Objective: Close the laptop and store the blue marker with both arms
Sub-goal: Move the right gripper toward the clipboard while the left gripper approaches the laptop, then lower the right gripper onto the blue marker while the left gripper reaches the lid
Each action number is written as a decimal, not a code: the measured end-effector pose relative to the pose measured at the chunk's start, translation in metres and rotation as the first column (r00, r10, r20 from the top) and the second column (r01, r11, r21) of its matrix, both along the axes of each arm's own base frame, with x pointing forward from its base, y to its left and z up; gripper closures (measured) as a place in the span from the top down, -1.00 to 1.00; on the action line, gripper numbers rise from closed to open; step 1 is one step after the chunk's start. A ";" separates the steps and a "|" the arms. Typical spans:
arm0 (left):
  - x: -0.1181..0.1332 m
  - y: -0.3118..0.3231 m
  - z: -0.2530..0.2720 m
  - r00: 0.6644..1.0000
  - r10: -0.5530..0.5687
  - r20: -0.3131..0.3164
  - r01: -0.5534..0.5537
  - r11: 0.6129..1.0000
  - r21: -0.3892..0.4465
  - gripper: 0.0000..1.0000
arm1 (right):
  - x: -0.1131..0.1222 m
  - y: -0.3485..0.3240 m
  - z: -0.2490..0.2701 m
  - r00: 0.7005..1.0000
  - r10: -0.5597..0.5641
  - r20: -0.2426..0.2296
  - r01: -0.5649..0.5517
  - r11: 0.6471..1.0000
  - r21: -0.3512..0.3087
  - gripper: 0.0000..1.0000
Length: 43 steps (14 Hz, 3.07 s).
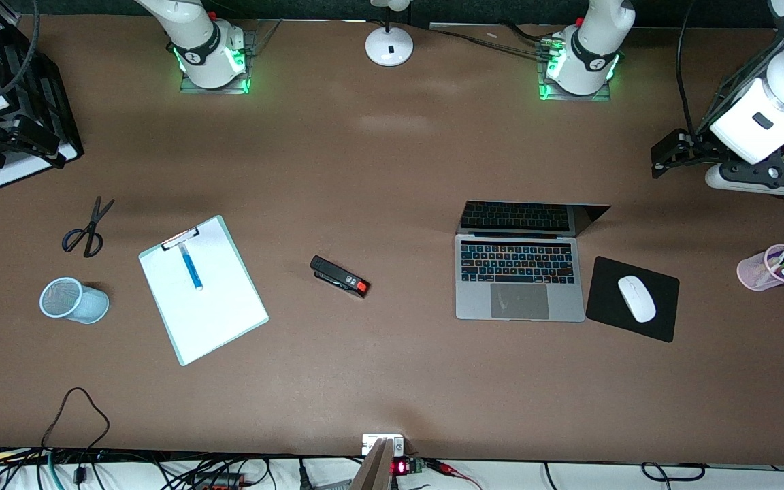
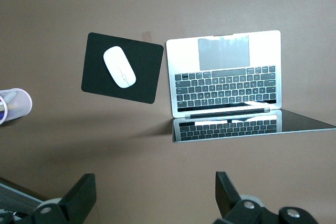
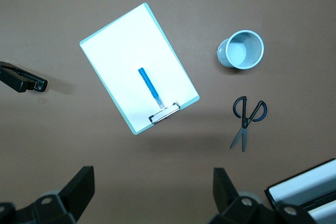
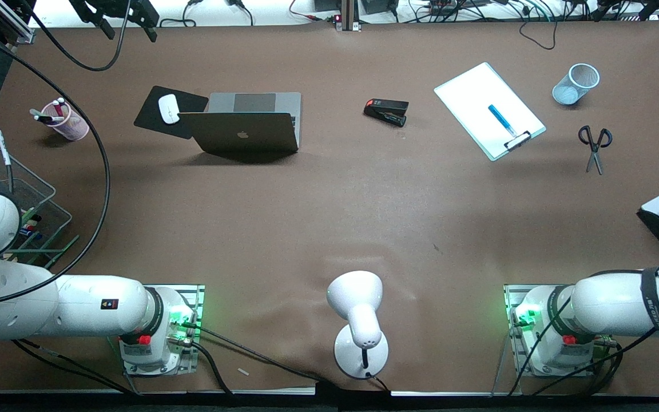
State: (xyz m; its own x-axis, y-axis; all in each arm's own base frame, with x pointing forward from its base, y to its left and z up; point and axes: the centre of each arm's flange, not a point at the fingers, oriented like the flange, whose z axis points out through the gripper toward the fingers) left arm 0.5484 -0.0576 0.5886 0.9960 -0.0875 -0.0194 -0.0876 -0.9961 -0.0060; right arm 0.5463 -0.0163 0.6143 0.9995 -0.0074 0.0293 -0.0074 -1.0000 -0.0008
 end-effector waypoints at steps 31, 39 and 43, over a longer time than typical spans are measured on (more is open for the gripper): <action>0.004 -0.003 -0.035 0.991 -0.007 -0.137 0.008 1.000 0.008 -0.93 | 0.062 0.007 -0.112 0.995 0.051 -0.090 -0.053 0.999 -0.011 1.00; -0.015 -0.054 -0.058 0.974 -0.009 -0.224 0.001 0.999 -0.034 -0.98 | 0.086 0.013 -0.182 0.976 0.165 -0.143 -0.167 0.986 -0.003 1.00; -0.033 -0.113 -0.088 0.978 0.006 -0.208 -0.011 1.000 -0.024 -0.98 | 0.094 0.030 -0.206 0.961 0.234 -0.147 -0.236 0.972 0.002 1.00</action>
State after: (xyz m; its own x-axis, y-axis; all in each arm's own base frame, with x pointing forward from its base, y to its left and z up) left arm 0.5154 -0.1705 0.5010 0.9712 -0.0823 -0.2236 -0.0762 -0.9964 0.0360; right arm 0.6405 0.0133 0.4084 0.9667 0.2272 -0.1177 0.2286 -0.9735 -0.0015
